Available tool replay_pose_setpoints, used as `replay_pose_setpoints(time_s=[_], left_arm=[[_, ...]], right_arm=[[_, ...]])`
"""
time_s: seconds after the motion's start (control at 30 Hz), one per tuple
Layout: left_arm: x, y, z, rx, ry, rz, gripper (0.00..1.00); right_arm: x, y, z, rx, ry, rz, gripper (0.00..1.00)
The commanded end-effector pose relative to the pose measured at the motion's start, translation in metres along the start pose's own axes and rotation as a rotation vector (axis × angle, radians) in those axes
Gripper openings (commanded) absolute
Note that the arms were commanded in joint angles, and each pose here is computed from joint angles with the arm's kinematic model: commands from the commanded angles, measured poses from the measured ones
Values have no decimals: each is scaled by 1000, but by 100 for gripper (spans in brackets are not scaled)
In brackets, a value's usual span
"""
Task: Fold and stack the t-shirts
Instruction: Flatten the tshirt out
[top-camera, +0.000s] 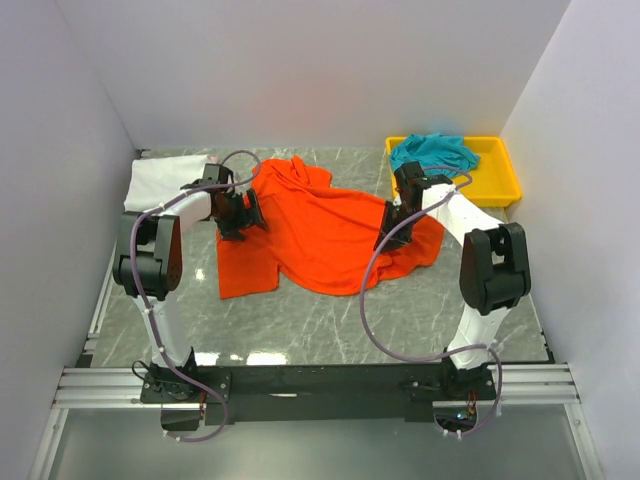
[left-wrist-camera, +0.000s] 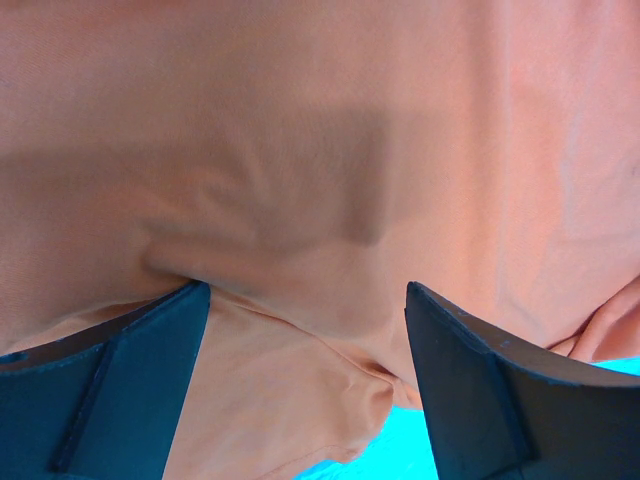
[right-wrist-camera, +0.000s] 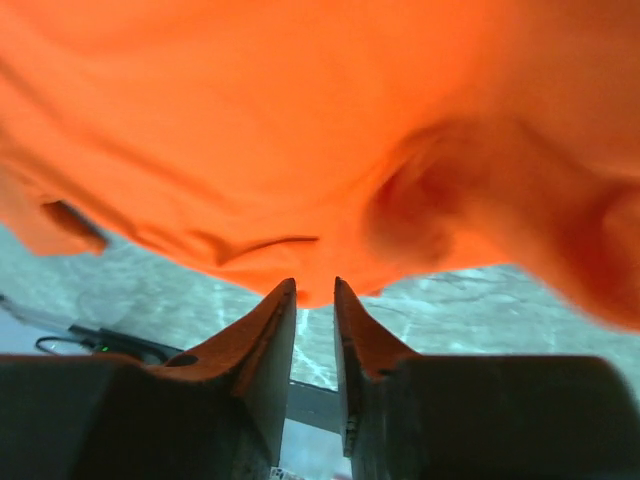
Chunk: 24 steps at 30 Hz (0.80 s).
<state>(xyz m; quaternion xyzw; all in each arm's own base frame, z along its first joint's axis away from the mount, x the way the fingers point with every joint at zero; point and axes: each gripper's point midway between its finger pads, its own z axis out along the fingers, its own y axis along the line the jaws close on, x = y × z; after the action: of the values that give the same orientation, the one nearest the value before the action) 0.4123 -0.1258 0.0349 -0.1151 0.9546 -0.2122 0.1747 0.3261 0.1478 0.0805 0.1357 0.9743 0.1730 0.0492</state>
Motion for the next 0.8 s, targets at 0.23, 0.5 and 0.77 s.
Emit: replay_pose_setpoints(time_s=[0.23,0.5,0.77], left_arm=[[22,33,26,-95,69,-10,88],[23,36,26,-104,76,-11,88],[20,38,24,-108,71,-16,88]], right_arm=[[16,-12,-34,-73,-148,25,33],[20,-54,-11,52,-170,84,32],[-12,-59,9,125,-175,65,30]])
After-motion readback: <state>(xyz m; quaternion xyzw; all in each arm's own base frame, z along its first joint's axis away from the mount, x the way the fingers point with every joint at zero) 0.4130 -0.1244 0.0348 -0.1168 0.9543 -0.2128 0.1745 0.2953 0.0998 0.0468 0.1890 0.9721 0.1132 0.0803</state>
